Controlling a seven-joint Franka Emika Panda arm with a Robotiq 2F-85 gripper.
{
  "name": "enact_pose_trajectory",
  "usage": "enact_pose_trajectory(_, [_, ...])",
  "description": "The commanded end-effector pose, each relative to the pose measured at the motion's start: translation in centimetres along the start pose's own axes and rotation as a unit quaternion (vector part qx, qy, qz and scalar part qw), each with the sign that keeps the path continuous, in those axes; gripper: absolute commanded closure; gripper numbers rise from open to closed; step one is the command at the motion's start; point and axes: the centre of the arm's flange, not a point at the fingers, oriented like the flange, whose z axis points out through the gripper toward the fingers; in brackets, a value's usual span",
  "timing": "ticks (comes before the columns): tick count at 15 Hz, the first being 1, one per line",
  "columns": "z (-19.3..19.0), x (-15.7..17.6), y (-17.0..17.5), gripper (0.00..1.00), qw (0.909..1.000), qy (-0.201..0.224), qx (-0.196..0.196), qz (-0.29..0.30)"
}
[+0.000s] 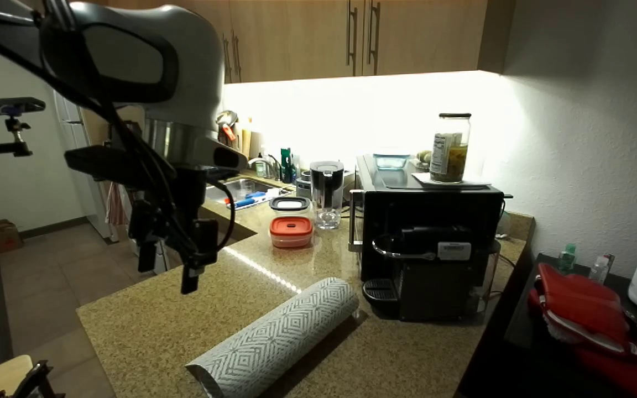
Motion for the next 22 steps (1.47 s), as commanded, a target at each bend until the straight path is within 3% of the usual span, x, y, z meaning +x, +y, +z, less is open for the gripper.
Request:
enact_pose_trajectory(1, [2.6,0.1,-1.4,0.00,0.9999,0.001,0.008,0.014])
enact_pose_trajectory(10, [5.3,1.9,-4.7,0.00,0.9970,0.059,-0.003,0.049])
enact_pose_trajectory(22, [9.3,4.6,-7.4,0.00,0.9808,0.129,-0.011,0.146])
